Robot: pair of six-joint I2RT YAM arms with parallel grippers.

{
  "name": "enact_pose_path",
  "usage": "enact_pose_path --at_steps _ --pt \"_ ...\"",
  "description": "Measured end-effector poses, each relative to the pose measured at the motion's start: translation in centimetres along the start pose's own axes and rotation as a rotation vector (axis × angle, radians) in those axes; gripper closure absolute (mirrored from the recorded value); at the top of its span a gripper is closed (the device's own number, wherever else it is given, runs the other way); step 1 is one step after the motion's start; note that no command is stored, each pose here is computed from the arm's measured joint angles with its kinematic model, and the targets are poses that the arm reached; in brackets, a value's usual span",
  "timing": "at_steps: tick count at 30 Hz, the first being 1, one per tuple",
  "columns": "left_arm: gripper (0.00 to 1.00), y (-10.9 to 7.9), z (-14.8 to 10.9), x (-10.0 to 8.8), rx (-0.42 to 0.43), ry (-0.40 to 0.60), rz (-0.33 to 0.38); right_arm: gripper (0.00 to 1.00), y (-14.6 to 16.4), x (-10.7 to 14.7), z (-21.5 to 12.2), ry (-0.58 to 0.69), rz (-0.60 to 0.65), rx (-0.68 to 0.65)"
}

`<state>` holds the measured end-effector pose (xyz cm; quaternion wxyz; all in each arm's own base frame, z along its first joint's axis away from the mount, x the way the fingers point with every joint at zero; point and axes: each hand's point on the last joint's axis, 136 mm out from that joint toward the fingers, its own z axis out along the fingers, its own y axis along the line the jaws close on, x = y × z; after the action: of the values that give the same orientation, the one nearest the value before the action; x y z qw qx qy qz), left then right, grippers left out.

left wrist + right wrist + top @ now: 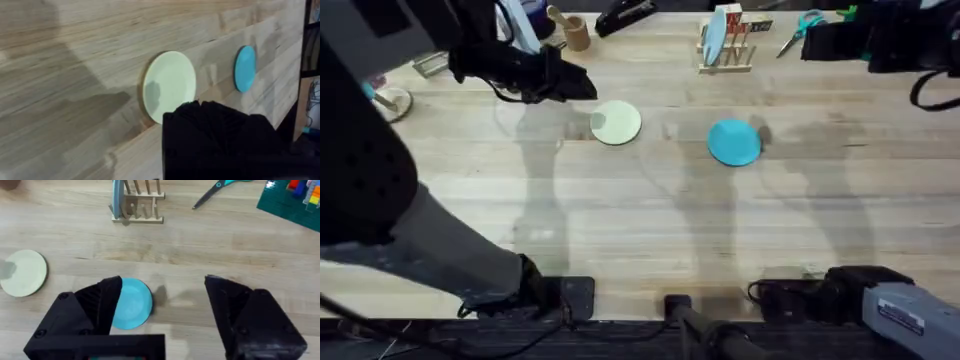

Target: Pick up the plates from the table one by one and place each into a slot on the dish rack.

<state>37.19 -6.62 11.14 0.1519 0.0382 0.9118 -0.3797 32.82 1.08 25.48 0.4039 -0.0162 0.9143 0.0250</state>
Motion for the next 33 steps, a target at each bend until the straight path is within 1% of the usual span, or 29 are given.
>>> enact_pose_path --at_steps 6,10,14,17,19,33 --pt "0.959 1.7 1.7 0.8 0.002 0.048 -0.012 0.005 0.0 0.0 0.0 0.0 0.0 0.0" --pt "0.959 2.6 3.4 1.4 0.039 0.084 -0.015 0.006 0.0 0.0 0.0 0.0 0.0 0.0" --pt "0.959 4.0 5.3 2.2 0.063 0.116 -0.034 0.005 0.0 0.0 0.0 0.0 0.0 0.0" --pt "0.959 4.2 5.9 2.2 0.099 0.111 -0.047 0.005 0.0 0.0 0.0 0.0 0.0 0.0" --pt "0.959 4.3 6.0 2.1 0.104 0.106 -0.043 0.005 0.0 0.0 0.0 0.0 0.0 0.0" --pt "0.957 4.3 6.1 2.1 0.101 0.107 -0.045 0.005 0.0 0.0 0.0 -0.001 0.0 0.0"
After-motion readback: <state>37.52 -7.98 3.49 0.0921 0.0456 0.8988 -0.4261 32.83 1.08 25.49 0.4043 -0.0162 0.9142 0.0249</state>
